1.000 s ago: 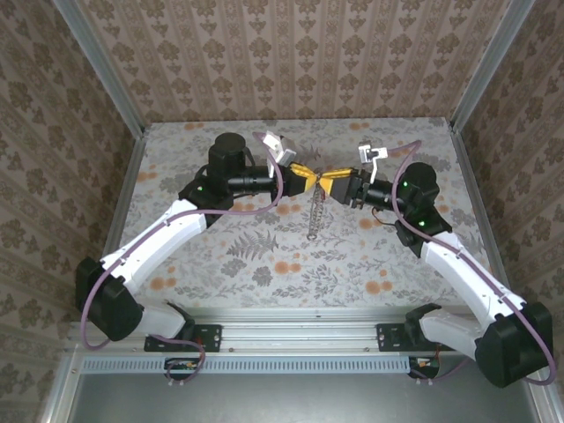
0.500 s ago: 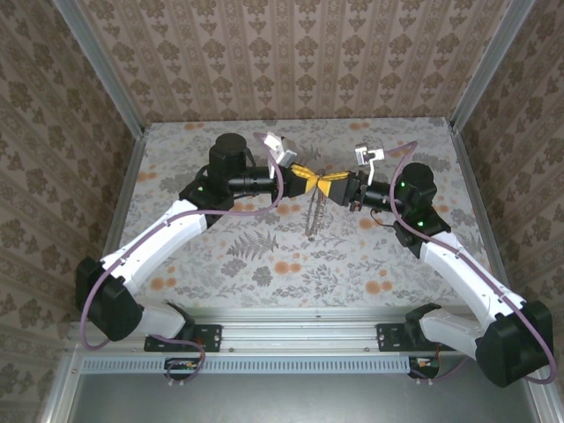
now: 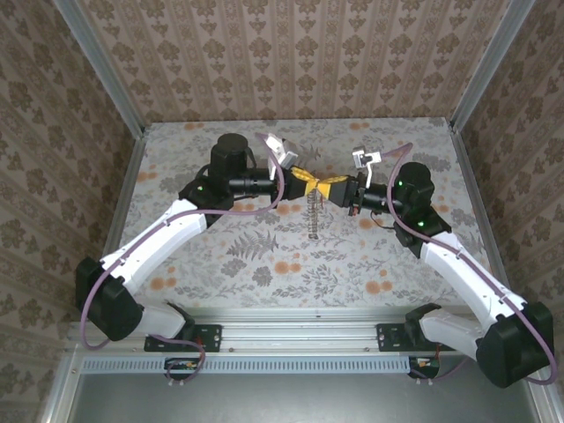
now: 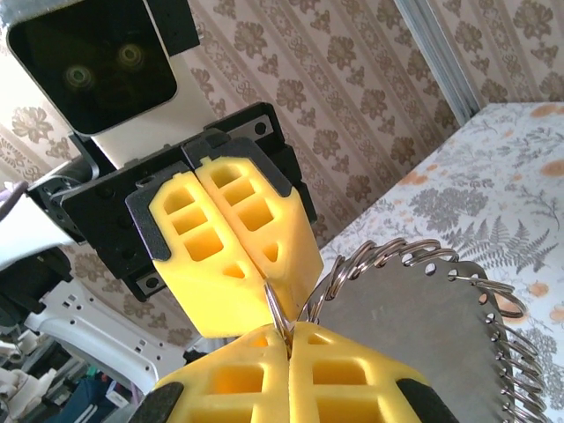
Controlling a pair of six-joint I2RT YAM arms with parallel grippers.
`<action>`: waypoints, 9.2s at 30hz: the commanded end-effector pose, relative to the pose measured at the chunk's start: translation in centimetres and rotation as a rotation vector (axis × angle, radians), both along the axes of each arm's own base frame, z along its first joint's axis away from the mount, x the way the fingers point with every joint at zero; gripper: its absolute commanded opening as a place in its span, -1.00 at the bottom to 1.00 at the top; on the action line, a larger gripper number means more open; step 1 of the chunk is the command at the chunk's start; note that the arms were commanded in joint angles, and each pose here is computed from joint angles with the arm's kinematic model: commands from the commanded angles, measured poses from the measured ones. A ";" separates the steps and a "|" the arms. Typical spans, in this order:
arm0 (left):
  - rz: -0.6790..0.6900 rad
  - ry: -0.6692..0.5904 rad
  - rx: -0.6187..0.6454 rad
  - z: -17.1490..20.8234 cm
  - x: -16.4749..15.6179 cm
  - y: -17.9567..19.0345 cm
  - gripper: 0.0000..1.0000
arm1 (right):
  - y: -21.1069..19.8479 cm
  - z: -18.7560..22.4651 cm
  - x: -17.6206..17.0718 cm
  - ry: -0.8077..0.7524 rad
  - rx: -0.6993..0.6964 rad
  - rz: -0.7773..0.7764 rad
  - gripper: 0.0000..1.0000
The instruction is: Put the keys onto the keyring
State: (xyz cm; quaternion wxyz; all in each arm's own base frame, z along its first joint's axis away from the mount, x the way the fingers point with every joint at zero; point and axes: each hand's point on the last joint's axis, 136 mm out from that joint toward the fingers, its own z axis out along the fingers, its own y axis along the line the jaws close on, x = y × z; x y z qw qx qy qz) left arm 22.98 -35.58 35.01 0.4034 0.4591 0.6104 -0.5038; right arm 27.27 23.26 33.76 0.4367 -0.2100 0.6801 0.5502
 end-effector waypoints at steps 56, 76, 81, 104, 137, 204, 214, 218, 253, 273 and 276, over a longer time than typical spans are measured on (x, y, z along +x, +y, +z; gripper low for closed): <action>-0.185 0.036 0.139 -0.5 -1.6 0.1 -0.31 | 1.1 0.0 -2.5 -0.123 -0.461 0.132 -1.00; -0.238 0.052 0.126 -0.4 -2.8 -0.1 -0.67 | 0.9 -0.5 -2.3 -0.123 -0.468 0.114 -1.00; -0.218 0.029 0.111 0.0 -2.6 0.0 -1.00 | 0.8 -0.8 -2.3 -0.120 -0.474 0.111 -1.00; -0.161 -0.040 0.033 1.9 -2.4 0.4 -1.00 | -0.9 1.2 -1.9 -0.070 -0.201 0.069 -0.41; -0.144 -0.049 0.015 2.3 -2.0 0.2 -1.00 | -0.5 0.3 -2.0 -0.020 -0.134 0.096 -1.00; 0.012 -0.140 -0.228 4.8 -0.9 -0.1 -1.00 | -0.9 4.0 -0.5 -0.072 0.073 -0.027 -0.33; 0.002 -0.137 -0.232 5.2 -1.1 -0.1 -1.00 | -0.4 3.4 -0.7 -0.062 0.065 -0.010 -0.33; -0.006 -0.129 -0.231 5.1 -1.1 -0.3 -1.00 | -0.1 3.2 -0.8 -0.060 0.063 0.005 -0.37; 0.085 -0.143 -0.084 4.9 0.4 1.6 -0.41 | -1.1 1.8 -0.8 -0.053 -0.140 -0.060 -1.00; -0.087 -0.016 0.088 2.7 -0.7 4.1 -0.16 | 1.0 0.3 -2.1 -0.113 -0.539 0.082 -1.00; -0.109 -0.001 0.088 2.2 -1.0 4.0 -0.15 | 1.4 0.7 -2.6 -0.122 -0.514 0.118 -1.00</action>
